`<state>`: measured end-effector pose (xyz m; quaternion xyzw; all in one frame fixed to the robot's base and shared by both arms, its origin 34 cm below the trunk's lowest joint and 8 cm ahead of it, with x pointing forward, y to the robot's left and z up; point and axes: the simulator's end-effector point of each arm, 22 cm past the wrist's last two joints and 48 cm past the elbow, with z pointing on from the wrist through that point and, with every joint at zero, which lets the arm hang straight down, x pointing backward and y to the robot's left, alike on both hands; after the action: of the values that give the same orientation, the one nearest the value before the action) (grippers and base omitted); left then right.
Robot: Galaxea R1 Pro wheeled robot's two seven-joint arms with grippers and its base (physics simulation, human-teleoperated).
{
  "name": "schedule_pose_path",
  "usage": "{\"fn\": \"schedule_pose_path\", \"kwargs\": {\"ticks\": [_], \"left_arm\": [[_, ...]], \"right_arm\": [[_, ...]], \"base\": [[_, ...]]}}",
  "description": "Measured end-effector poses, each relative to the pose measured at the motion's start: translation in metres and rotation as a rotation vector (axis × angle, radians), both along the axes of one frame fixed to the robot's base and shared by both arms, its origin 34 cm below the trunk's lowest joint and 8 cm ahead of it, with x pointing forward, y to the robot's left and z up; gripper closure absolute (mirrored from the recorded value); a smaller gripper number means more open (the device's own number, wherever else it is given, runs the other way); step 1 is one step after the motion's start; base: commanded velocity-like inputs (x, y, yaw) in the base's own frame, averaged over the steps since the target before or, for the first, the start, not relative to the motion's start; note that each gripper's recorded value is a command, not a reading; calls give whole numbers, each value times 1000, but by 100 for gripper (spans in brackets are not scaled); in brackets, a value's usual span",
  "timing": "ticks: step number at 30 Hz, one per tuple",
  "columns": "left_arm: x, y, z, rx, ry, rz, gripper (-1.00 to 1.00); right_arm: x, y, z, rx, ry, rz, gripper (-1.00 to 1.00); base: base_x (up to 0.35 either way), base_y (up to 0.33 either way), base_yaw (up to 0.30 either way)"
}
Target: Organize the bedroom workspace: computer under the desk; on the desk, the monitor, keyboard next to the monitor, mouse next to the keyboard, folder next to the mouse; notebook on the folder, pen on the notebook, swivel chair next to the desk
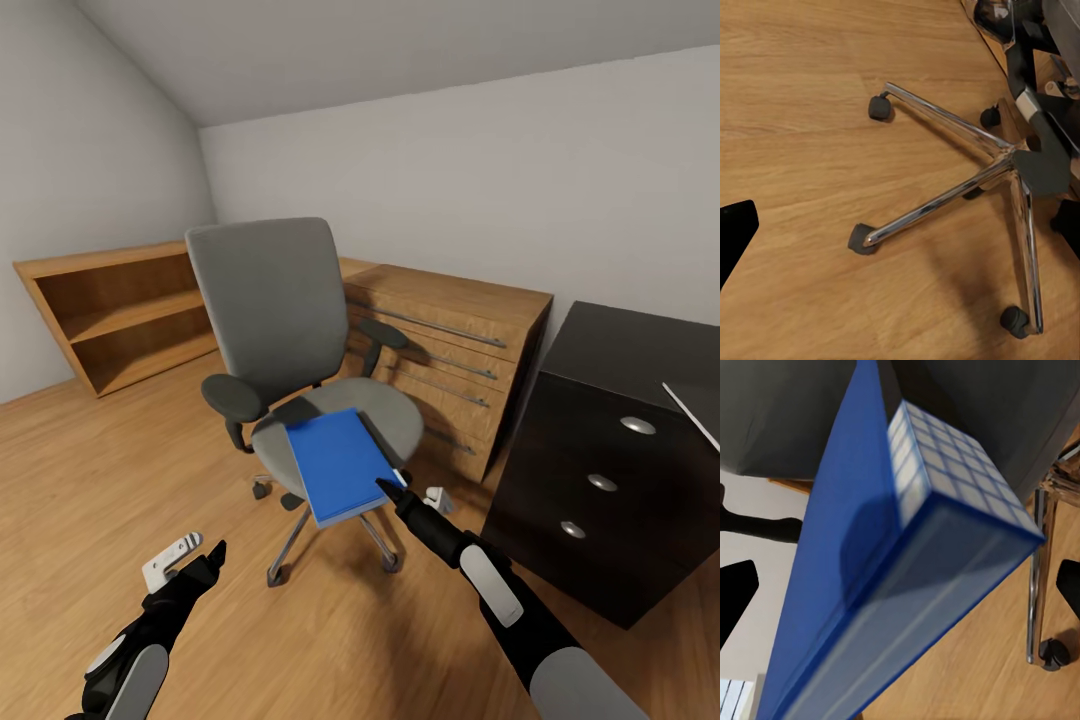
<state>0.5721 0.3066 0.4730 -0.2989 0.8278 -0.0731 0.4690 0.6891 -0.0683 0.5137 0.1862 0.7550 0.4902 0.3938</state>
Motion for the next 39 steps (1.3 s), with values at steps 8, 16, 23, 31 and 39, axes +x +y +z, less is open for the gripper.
{"fn": "schedule_pose_path", "kwargs": {"ticks": [8,16,23,31,39], "left_arm": [[0,0,0,-1,0,0,-100],[0,0,0,-1,0,0,-100],[0,0,0,-1,1,0,-100],[-1,0,-1,-2,3,1,-100],[-1,0,-2,-2,4,1,-100]], "right_arm": [[0,0,0,0,0,0,-100],[0,0,0,1,0,0,-100],[0,0,0,0,0,0,-100],[0,0,0,0,0,0,-100],[0,0,0,-2,1,-2,100]], "base": [[6,3,0],[0,0,0],[73,100,0],[42,48,0],[4,5,0]]}}
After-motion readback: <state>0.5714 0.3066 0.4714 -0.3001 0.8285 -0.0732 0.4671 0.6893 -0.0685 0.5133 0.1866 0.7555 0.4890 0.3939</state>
